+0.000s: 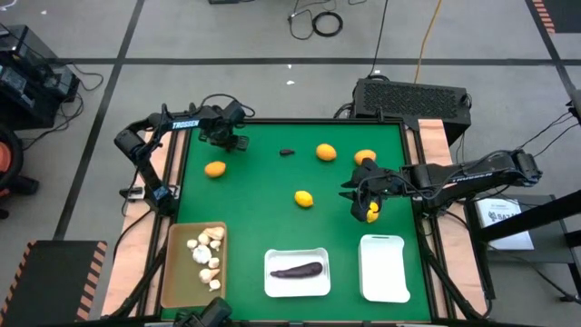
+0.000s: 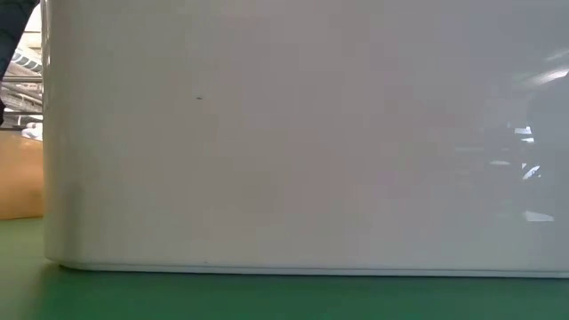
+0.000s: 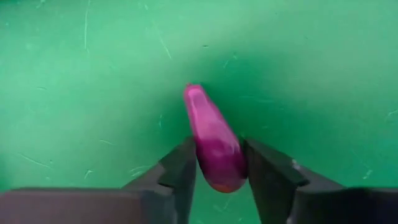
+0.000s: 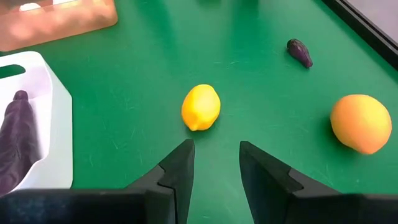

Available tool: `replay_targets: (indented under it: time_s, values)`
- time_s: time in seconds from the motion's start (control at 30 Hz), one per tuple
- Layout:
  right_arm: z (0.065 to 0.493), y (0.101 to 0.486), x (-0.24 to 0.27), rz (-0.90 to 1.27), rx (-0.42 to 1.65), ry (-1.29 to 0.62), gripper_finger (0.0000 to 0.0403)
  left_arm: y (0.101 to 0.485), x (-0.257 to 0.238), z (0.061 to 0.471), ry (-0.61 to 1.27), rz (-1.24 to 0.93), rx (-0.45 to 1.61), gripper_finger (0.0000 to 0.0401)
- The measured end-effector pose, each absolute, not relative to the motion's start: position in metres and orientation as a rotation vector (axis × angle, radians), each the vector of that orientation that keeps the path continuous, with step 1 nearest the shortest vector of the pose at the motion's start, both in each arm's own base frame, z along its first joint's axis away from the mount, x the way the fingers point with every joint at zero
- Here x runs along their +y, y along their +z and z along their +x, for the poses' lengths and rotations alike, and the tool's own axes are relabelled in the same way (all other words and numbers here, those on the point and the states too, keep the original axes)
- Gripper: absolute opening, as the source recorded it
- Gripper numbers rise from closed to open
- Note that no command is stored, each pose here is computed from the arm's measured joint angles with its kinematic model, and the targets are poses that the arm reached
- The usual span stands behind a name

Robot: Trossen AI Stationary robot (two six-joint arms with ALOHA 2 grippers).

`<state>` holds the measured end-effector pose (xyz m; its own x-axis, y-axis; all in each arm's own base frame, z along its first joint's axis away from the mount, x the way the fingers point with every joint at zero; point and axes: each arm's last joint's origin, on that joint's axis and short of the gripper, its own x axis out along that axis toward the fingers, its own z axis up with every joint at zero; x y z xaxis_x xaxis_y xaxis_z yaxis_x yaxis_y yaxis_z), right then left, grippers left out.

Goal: Sort produce into baskets
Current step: Put the eggplant into the left white bin

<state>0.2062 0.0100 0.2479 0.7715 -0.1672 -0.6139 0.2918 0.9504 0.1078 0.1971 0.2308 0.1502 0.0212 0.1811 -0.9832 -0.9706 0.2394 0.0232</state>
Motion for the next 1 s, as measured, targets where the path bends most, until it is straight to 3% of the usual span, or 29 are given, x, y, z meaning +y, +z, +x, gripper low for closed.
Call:
replay_targets:
  time_s: [0.27, 0.5, 0.67, 1.0]
  values:
    - [0.206, 0.248, 0.01, 0.202, 0.644, -0.251, 0.0118, 0.159, 0.228, 0.199, 1.058, -0.844, 1.177, 0.009]
    - [0.206, 0.248, 0.01, 0.199, 0.645, -0.25, 0.0118, 0.188, 0.194, 0.222, 0.796, -0.827, 1.095, 0.0088]
    - [0.206, 0.248, 0.01, 0.206, 0.644, -0.252, 0.0118, 0.213, 0.136, 0.253, 0.575, -0.717, 1.051, 0.0088]
    - [0.206, 0.248, 0.01, 0.26, 0.634, -0.27, 0.0118, 0.233, -0.027, 0.304, 0.127, -0.487, 0.909, 0.0087]
